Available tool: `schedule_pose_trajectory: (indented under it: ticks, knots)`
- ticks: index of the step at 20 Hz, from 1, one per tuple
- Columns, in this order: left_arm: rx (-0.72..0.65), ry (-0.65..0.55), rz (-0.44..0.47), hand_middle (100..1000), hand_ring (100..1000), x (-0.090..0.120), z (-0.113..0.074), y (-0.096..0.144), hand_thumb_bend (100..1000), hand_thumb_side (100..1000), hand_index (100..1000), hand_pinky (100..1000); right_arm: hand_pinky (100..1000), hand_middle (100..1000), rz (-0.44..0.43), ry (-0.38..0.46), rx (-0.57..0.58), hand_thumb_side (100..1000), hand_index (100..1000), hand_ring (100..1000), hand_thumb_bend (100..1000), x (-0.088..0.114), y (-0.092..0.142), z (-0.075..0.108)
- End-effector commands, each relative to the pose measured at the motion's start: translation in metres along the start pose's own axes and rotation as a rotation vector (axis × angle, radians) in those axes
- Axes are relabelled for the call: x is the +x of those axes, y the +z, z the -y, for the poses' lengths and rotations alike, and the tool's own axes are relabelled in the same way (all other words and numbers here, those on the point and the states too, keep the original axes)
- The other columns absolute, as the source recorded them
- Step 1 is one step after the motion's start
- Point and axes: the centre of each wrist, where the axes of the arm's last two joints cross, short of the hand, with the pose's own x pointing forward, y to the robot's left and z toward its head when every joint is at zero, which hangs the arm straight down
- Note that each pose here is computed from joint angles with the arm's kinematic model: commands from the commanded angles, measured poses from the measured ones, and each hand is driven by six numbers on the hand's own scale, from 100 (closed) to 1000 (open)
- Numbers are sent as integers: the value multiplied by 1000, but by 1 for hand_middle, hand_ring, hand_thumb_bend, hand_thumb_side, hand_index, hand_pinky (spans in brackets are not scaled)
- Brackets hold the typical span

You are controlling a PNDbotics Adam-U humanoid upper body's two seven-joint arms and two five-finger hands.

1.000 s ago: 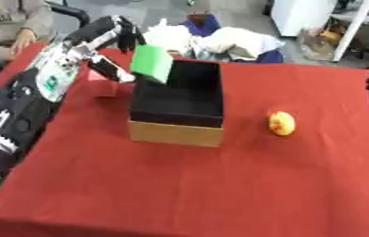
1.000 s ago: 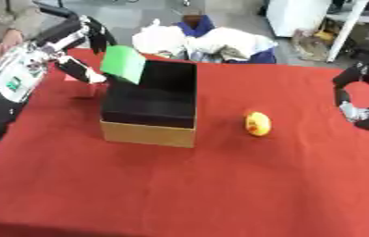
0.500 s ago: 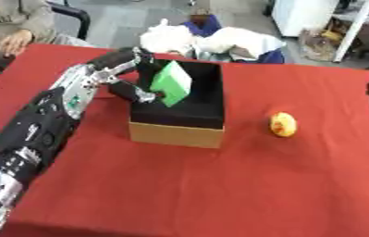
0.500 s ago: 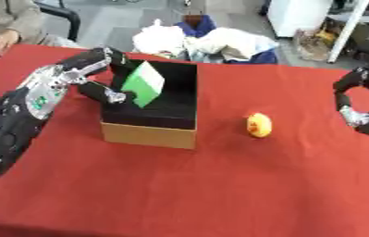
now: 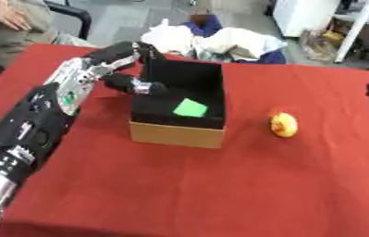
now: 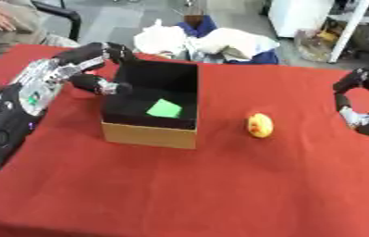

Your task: Pick up objects on the table and place them in the box.

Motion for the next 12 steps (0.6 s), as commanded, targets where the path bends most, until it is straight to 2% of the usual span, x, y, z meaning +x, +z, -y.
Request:
schedule_pose_trajectory:
  ticks: [1,7,8,12]
  knots:
    - [55,-68,-28,782,739,-9,-37,20,737,907,876,731,705,581,127,115,141,253,680,595,100,3,3,19]
    - [69,-142,-127,812,775,-28,-68,58,829,822,893,743,705,580,117,120,143,254,680,595,100,2,6,21]
    - [64,-151,-150,827,791,-32,-71,65,855,813,901,750,705,580,116,121,144,254,680,595,100,2,6,21]
    - [43,-154,-268,852,820,-52,-68,86,825,813,911,761,705,580,114,122,142,254,680,595,100,2,7,22]
